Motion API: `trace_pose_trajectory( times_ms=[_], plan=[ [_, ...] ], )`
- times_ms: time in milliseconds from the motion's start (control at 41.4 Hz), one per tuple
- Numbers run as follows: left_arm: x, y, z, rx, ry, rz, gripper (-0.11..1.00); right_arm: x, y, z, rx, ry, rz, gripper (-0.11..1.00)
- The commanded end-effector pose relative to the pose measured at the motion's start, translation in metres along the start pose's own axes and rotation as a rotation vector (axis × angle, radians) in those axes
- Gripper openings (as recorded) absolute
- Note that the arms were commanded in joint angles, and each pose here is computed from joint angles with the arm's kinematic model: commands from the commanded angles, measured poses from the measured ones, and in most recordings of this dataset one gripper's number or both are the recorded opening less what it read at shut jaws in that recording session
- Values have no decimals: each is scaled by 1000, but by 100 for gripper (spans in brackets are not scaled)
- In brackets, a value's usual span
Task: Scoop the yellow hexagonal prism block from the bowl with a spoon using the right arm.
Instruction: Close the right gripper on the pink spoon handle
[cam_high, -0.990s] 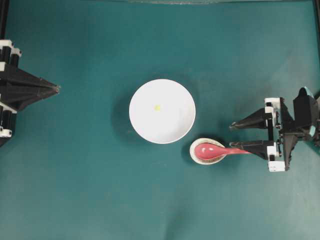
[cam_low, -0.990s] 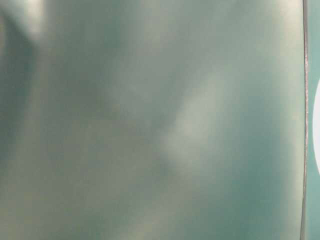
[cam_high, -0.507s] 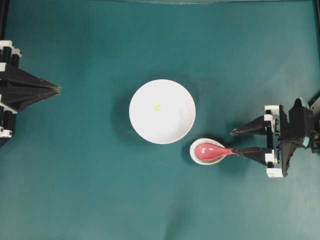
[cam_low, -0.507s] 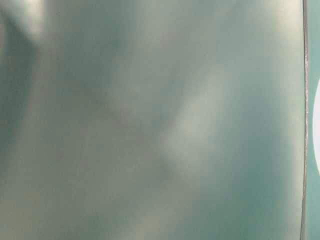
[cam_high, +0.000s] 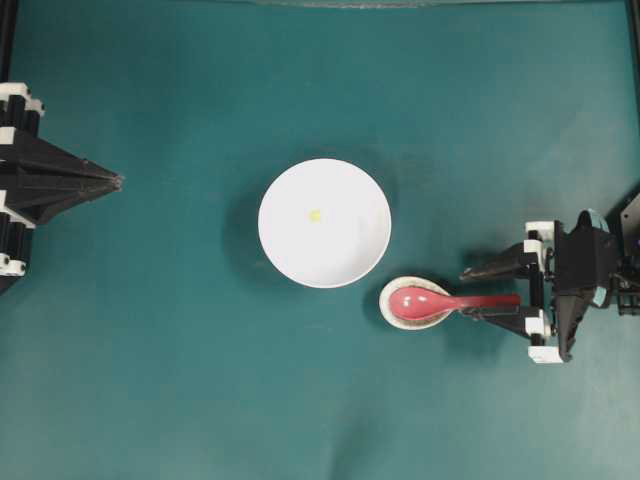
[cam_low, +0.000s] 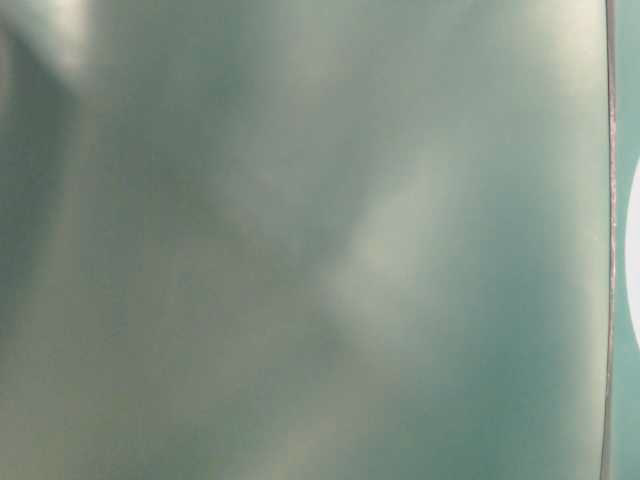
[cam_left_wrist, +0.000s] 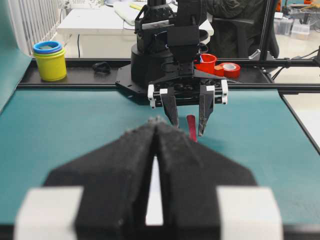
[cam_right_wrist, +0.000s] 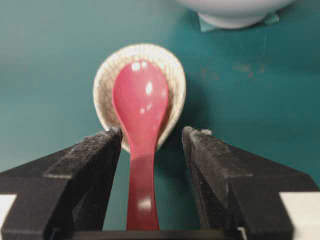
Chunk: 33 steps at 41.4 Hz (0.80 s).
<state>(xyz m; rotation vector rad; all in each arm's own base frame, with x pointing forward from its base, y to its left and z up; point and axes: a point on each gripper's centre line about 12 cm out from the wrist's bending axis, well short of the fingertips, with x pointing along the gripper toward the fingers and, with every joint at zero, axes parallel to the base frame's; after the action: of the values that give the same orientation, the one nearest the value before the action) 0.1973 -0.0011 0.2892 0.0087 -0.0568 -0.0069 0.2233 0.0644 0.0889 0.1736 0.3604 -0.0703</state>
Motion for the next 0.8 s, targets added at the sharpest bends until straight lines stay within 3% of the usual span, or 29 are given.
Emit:
trace_pose_trajectory(
  times_ms=[0, 772],
  plan=[
    [2, 0, 7, -2, -18, -1, 0, 1, 3, 2, 7, -6, 8, 58],
    [3, 0, 5, 1, -6, -2, 0, 0, 2, -8, -13, 82, 7, 55]
  ],
)
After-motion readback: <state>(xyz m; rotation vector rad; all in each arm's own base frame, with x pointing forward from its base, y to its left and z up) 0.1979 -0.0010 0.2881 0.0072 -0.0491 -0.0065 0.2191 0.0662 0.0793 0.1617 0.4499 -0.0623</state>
